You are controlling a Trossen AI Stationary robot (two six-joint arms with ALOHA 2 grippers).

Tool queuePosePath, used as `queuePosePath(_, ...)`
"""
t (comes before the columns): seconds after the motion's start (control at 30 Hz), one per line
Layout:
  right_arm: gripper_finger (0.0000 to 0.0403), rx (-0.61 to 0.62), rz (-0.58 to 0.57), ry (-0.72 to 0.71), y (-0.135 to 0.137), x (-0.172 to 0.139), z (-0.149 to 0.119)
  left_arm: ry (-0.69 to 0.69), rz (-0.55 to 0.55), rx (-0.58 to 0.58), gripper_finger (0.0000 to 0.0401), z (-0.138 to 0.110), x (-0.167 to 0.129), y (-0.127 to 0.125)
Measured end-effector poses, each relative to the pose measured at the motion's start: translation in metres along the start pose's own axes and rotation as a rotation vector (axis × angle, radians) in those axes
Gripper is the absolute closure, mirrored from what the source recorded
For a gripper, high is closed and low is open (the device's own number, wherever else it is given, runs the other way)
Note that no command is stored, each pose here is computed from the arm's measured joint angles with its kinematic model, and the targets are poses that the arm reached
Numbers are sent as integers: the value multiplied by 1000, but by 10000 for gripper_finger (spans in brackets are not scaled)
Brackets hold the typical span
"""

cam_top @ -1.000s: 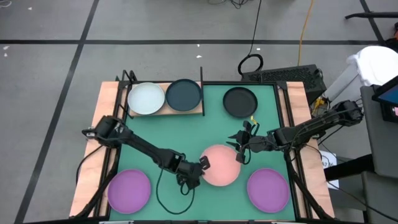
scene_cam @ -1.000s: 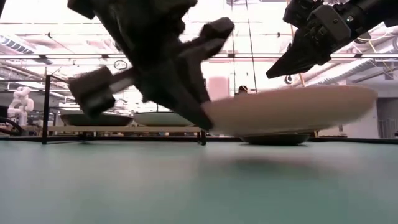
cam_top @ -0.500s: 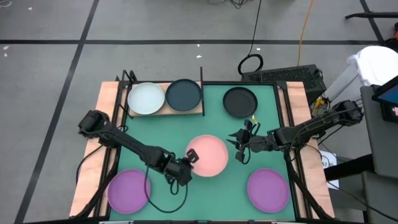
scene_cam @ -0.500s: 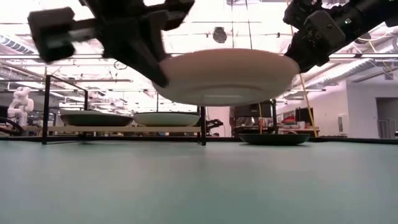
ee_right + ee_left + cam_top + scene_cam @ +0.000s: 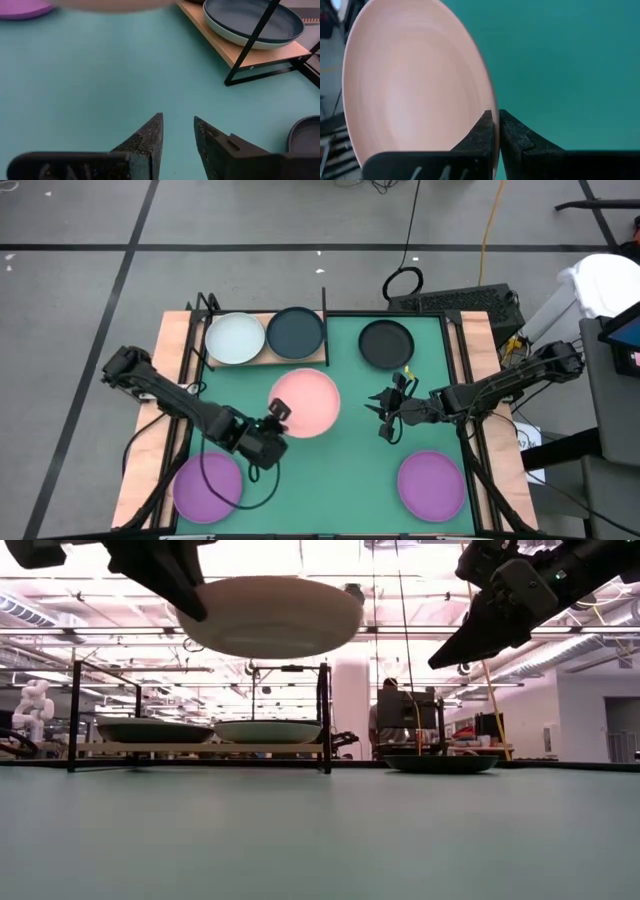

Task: Place and stack plates onto a shelf
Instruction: Stack the pink plate on top of the gray plate on the shelf

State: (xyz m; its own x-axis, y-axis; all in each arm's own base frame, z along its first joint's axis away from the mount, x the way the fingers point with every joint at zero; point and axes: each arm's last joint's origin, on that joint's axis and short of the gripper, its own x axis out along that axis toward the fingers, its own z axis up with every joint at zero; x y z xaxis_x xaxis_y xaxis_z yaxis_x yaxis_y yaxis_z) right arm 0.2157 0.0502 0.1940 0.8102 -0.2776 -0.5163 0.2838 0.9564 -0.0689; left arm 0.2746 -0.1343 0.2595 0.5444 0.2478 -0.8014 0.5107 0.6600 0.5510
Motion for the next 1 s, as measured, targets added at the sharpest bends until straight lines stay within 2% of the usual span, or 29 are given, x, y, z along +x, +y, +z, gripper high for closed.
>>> queuePosePath(0.1,310,0,0,0,0,0,0,28,1,-41,389,-10,-12,3)
queuePosePath(0.23,310,-4,-2,7,-1,1,-4,111,81,-103,389,-29,-29,8)
queuePosePath(0.37,310,-9,-3,15,-1,1,-7,164,158,-228,389,-52,-47,13)
queuePosePath(0.53,310,-9,-4,15,-1,1,-8,182,203,-336,389,-82,-60,14)
queuePosePath(0.63,310,12,1,2,-1,1,-7,199,229,-393,389,-103,-59,12)
queuePosePath(0.8,310,41,10,-24,0,1,-4,299,253,-491,389,-138,-41,6)
queuePosePath(1.0,310,51,20,-52,1,1,-1,427,274,-570,389,-165,-17,3)
